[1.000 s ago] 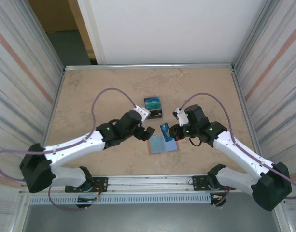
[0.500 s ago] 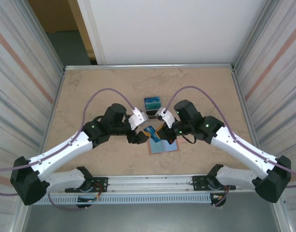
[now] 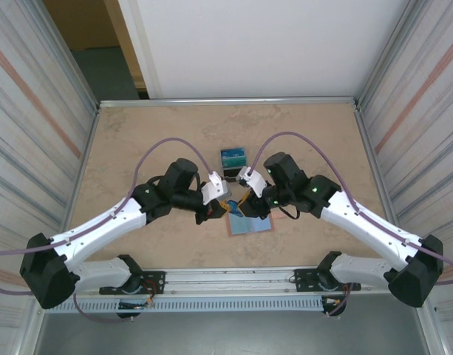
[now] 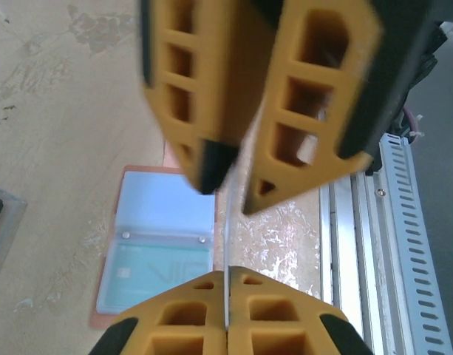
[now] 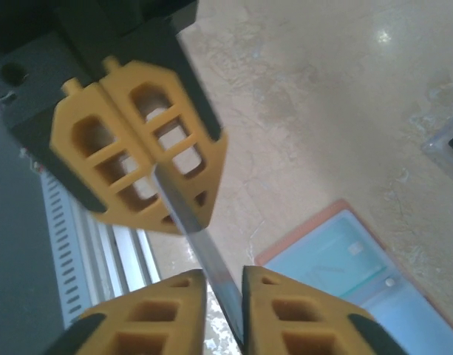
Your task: Take the credit cards out of the card holder
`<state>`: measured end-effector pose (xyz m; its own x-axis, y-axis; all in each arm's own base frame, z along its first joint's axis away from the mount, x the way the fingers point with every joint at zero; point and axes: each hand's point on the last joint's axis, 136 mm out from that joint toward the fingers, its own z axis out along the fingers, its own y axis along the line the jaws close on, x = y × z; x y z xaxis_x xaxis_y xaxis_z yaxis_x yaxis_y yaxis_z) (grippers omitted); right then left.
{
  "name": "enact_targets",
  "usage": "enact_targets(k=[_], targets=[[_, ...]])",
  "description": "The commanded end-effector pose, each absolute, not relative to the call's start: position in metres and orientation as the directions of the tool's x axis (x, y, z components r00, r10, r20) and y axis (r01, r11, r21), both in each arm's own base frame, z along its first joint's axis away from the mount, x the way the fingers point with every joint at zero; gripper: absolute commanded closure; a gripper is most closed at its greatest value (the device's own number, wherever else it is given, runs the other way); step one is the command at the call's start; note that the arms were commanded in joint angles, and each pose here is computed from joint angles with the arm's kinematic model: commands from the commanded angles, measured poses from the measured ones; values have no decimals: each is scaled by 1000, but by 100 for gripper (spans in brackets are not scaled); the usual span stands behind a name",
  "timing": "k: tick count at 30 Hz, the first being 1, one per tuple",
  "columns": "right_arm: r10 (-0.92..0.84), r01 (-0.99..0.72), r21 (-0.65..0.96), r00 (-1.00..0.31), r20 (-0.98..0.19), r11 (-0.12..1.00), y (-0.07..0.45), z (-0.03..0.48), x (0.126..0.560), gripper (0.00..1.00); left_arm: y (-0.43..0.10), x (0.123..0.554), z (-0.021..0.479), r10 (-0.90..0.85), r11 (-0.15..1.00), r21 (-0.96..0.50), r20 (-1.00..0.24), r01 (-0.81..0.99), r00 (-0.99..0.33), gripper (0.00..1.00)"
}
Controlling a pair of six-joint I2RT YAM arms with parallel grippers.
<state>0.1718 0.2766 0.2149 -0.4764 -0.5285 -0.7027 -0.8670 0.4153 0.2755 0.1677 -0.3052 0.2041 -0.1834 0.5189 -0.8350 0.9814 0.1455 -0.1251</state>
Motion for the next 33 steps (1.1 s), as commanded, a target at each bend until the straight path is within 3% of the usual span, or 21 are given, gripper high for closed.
enact_targets(k=[1, 6, 12, 17, 24, 30, 33], targets=[[-466, -856, 263, -471, -749, 444, 272, 230, 181, 65, -309, 177, 224, 455, 175, -83, -877, 981, -155, 100], [-290, -807, 328, -506, -812, 491, 260, 247, 192, 58, -295, 191, 242, 347, 331, -65, -919, 941, -186, 100], [8, -752, 460, -518, -855, 472, 254, 268, 200, 53, -278, 196, 269, 83, 450, -202, -961, 870, -265, 100], [109, -764, 520, -521, -846, 383, 259, 279, 193, 51, -278, 184, 287, -54, 384, -307, -949, 871, -311, 100], [101, -817, 514, -507, -856, 261, 274, 293, 182, 48, -289, 170, 295, -85, 261, -377, -926, 889, -368, 100], [90, -857, 481, -473, -876, 182, 282, 306, 173, 61, -297, 165, 296, -81, 197, -398, -917, 896, -390, 100], [79, -872, 461, -454, -887, 166, 282, 309, 167, 85, -297, 167, 294, -76, 206, -398, -917, 894, -390, 100]])
